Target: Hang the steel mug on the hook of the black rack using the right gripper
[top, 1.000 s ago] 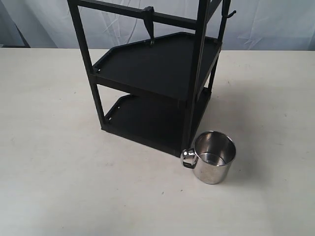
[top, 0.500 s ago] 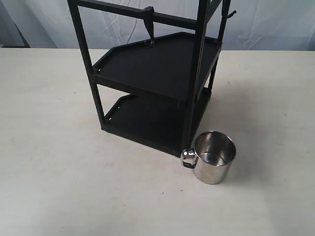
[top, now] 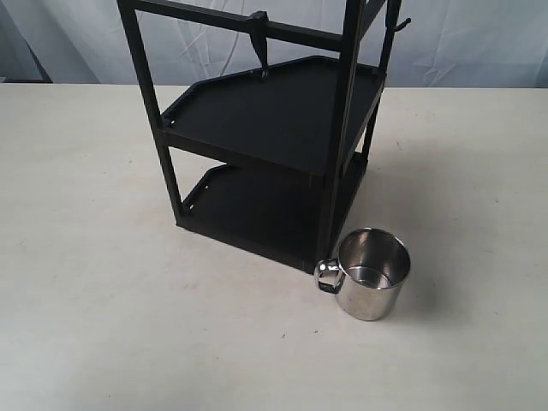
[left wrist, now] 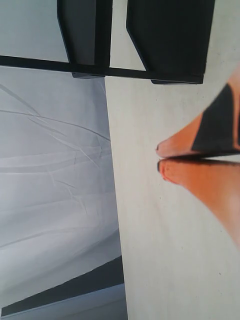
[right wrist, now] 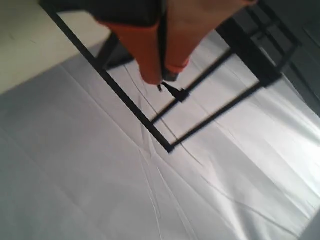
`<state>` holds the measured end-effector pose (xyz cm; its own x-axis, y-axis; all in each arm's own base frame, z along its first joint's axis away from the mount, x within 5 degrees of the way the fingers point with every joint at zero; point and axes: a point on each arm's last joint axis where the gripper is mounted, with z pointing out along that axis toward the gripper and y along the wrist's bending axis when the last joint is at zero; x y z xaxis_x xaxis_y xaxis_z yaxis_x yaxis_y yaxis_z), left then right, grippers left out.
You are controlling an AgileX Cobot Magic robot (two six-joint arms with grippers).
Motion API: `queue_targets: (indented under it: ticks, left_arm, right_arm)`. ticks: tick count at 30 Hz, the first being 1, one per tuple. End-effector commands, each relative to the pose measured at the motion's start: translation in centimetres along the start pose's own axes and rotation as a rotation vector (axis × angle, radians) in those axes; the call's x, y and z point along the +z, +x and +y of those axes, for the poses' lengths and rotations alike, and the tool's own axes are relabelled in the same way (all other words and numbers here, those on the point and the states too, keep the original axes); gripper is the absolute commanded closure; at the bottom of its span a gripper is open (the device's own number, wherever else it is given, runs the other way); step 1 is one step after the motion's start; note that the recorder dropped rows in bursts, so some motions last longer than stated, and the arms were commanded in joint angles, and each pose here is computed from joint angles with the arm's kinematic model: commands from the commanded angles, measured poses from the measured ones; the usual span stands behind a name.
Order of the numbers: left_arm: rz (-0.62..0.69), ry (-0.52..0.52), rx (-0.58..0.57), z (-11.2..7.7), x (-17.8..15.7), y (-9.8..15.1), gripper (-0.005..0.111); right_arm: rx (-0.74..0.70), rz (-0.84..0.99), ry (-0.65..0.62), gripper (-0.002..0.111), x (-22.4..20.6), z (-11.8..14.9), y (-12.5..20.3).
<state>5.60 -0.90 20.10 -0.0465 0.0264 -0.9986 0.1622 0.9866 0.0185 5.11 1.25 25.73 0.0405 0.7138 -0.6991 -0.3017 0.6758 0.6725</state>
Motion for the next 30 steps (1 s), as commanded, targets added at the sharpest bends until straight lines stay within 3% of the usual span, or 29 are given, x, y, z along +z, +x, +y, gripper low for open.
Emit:
queue_targets:
  ticks: [1, 4, 9, 12, 13, 14, 15, 17, 19, 21, 23, 26, 28, 30]
  left_arm:
    - [-0.010, 0.005, -0.004, 0.0, 0.0, -0.1, 0.105]
    - [-0.010, 0.005, -0.004, 0.0, 0.0, -0.1, 0.105]
    - [-0.010, 0.005, -0.004, 0.0, 0.0, -0.1, 0.105]
    - [-0.010, 0.005, -0.004, 0.0, 0.0, -0.1, 0.105]
    - [-0.010, 0.005, -0.004, 0.0, 0.0, -0.1, 0.105]
    - [-0.010, 0.005, -0.004, 0.0, 0.0, -0.1, 0.105]
    - [-0.010, 0.005, -0.004, 0.0, 0.0, -0.1, 0.105]
    - [-0.010, 0.005, -0.004, 0.0, 0.0, -0.1, 0.105]
    - [-0.010, 0.005, -0.004, 0.0, 0.0, -0.1, 0.105]
    - [-0.010, 0.005, -0.004, 0.0, 0.0, -0.1, 0.105]
    - [-0.010, 0.005, -0.004, 0.0, 0.0, -0.1, 0.105]
    - [-0.010, 0.005, -0.004, 0.0, 0.0, -0.1, 0.105]
    - [-0.010, 0.005, -0.004, 0.0, 0.0, -0.1, 0.105]
    - [-0.010, 0.005, -0.004, 0.0, 0.0, -0.1, 0.105]
  right_arm:
    - [-0.237, 0.197, 0.043, 0.109, 2.2, 0.2, 0.4]
    - [-0.338, 0.355, 0.072, 0.109, 4.9, 0.3, 1.2]
    - [-0.589, 0.580, 0.256, 0.109, 10.8, -1.6, 2.7]
    - [-0.592, 0.669, 0.369, 0.109, 14.6, -3.0, 4.0]
    - [-0.526, 0.704, 0.342, 0.109, 15.5, -2.9, 4.7]
    - [-0.460, 0.773, 0.234, 0.109, 16.5, -2.3, 6.1]
    - [-0.454, 0.809, 0.189, 0.109, 16.9, -2.2, 6.8]
    - [-0.548, 0.867, 0.218, 0.109, 17.6, -3.3, 7.6]
    - [-0.717, 0.792, 0.416, 0.109, 18.2, -5.4, 6.5]
    - [-0.875, 0.654, 0.699, 0.109, 17.8, -7.0, 3.9]
    - [-0.936, 0.692, 0.786, 0.109, 17.6, -7.3, 3.3]
    - [-0.742, 0.935, 0.815, 0.109, 17.4, -6.3, 4.1]
    - [-0.609, 1.295, 0.661, 0.109, 16.7, -4.2, 5.5]
    - [-0.511, 1.429, 0.512, 0.109, 16.3, -2.7, 6.4]
